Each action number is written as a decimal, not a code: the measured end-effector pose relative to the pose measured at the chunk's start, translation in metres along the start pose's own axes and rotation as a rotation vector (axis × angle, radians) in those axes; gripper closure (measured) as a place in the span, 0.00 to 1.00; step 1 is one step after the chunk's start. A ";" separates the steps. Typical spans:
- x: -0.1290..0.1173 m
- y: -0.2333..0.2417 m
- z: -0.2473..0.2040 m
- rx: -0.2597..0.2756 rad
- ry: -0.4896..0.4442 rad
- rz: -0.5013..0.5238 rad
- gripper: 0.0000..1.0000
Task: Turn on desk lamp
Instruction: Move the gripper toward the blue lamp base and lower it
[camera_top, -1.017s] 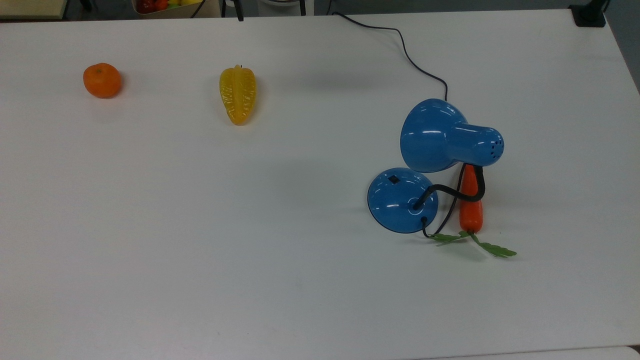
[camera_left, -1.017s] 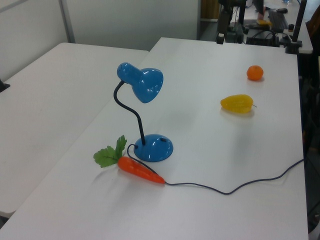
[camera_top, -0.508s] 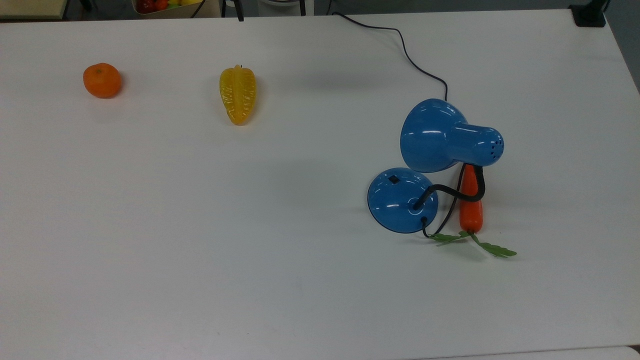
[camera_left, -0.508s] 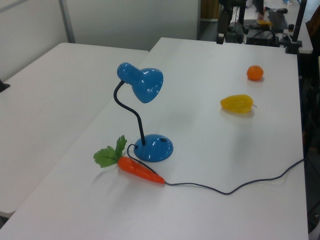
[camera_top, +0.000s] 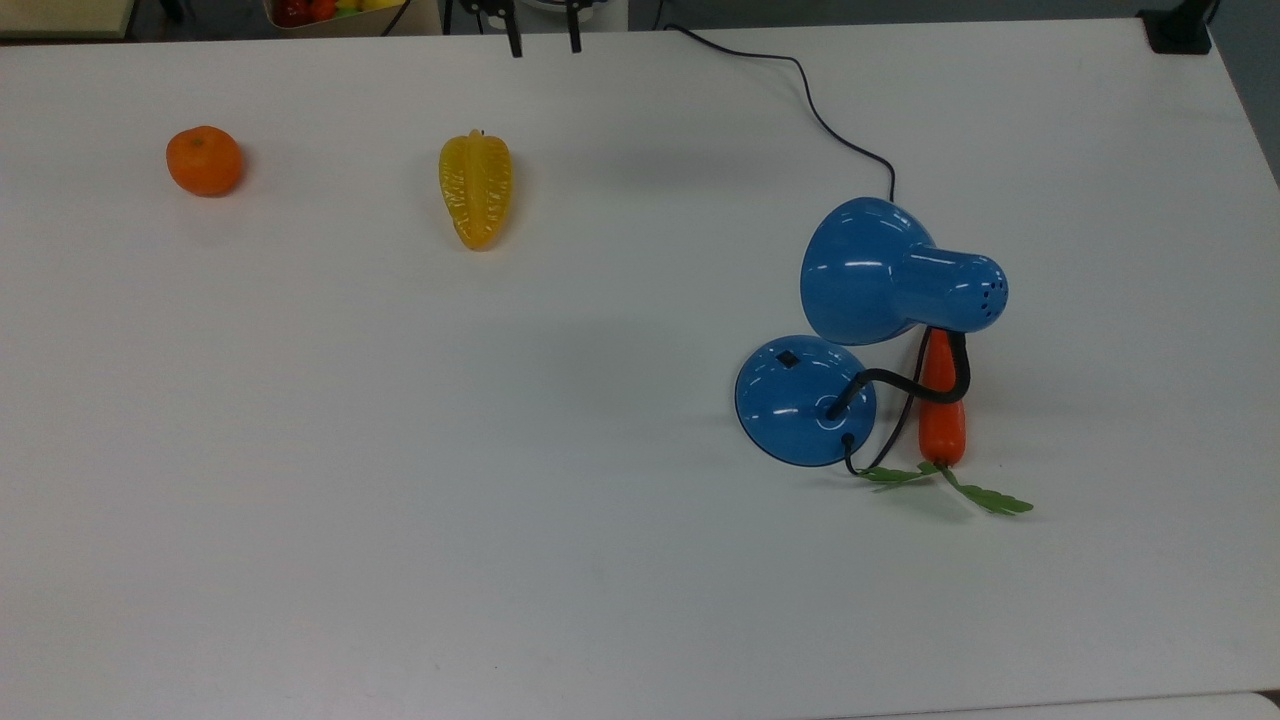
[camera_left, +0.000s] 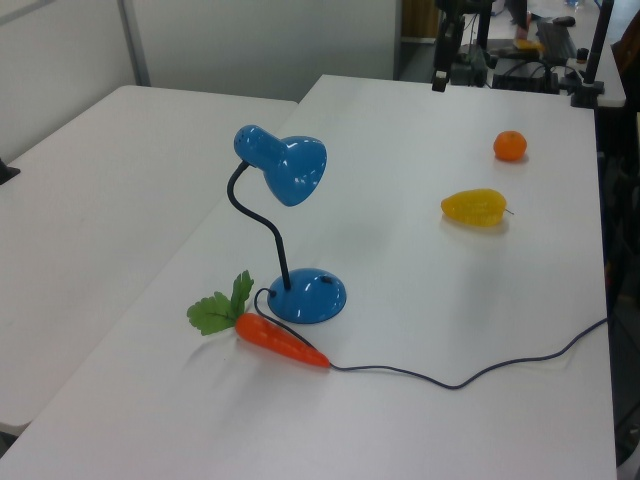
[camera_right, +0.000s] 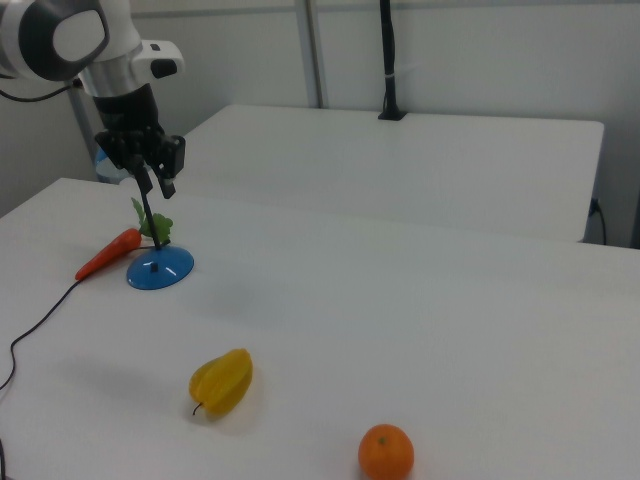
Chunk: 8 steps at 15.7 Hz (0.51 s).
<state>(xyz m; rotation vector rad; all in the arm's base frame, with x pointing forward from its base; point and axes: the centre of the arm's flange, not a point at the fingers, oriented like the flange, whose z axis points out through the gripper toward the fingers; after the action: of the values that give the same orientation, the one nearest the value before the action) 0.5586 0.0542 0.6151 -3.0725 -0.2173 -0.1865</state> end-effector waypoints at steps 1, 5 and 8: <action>0.001 0.000 0.000 0.001 0.004 0.000 0.68; 0.002 -0.001 0.003 0.010 0.003 0.002 0.83; 0.003 -0.001 0.004 0.010 0.001 0.002 0.94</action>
<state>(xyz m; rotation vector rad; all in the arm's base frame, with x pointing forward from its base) 0.5616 0.0559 0.6112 -3.0625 -0.2146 -0.1855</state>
